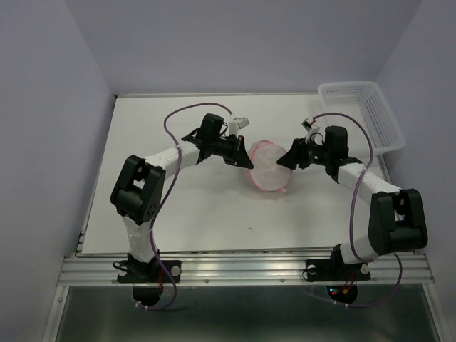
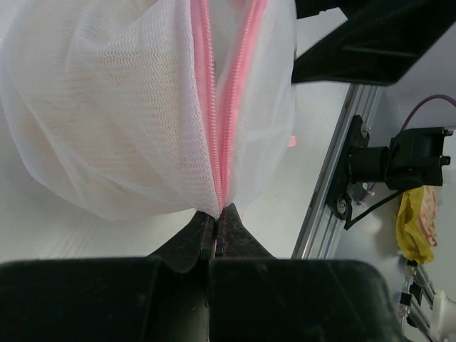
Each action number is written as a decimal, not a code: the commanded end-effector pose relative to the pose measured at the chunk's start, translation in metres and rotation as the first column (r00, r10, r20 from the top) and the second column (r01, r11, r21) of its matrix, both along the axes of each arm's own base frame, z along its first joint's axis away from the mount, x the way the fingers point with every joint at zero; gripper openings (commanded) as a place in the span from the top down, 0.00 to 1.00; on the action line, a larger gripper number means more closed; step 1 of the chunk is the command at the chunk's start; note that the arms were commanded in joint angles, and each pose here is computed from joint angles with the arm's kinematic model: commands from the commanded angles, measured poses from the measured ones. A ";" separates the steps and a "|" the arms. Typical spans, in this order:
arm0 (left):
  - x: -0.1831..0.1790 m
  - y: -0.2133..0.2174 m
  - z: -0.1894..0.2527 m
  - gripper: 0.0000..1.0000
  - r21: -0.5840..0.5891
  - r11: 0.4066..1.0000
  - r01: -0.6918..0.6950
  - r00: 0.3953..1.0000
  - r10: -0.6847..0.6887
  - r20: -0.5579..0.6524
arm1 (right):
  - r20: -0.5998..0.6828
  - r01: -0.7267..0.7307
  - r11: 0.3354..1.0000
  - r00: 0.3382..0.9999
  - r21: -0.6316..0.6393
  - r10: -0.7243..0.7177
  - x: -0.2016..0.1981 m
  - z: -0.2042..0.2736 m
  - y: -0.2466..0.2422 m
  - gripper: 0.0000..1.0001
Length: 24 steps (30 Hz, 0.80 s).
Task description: Unzip the laundry bag and remove the bra
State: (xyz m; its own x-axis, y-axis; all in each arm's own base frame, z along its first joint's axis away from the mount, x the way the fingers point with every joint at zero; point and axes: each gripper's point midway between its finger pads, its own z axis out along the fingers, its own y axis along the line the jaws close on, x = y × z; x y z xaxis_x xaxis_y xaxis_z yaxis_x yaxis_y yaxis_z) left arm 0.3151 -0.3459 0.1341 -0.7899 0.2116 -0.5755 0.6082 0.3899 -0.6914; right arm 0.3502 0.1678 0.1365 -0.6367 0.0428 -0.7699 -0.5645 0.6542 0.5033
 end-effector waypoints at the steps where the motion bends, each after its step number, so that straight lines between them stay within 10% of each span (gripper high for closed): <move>1: 0.012 -0.007 0.017 1.00 -0.042 0.999 0.008 0.999 -0.005 0.052 | 0.095 -0.071 0.996 0.993 0.049 0.066 -0.003 0.029 0.008 0.51; 10: 0.016 -0.003 0.010 1.00 -0.040 0.999 -0.022 1.000 0.022 0.006 | 0.100 -0.009 1.000 0.995 0.008 0.008 -0.006 0.032 -0.002 0.97; 13: 0.018 0.001 0.013 1.00 -0.048 0.998 -0.042 0.999 0.041 -0.014 | 0.125 -0.016 1.000 0.992 -0.003 0.016 -0.007 0.038 -0.002 0.99; 15: 0.019 0.003 0.016 0.91 -0.053 0.997 -0.050 0.999 0.049 -0.024 | 0.137 -0.020 1.000 0.990 -0.010 0.021 -0.008 0.039 -0.003 0.99; 18: 0.020 0.006 0.024 0.47 -0.063 0.997 -0.053 0.999 0.052 -0.006 | 0.153 -0.050 0.999 0.987 -0.013 0.051 -0.012 0.042 -0.001 0.99; 24: 0.022 0.016 0.036 0.28 -0.079 0.994 -0.072 0.997 0.072 -0.008 | 0.185 -0.107 0.994 0.977 -0.018 0.109 -0.021 0.048 0.002 0.99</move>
State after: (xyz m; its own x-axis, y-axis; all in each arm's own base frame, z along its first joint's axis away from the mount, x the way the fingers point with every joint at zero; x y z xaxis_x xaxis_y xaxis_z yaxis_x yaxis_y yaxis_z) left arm 0.3316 -0.3348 0.1290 -0.8495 0.1428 -0.5079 0.5166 0.4199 -0.7462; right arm 0.3372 0.1641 0.1646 -0.5569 0.0079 -0.8306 -0.6379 0.6364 0.4337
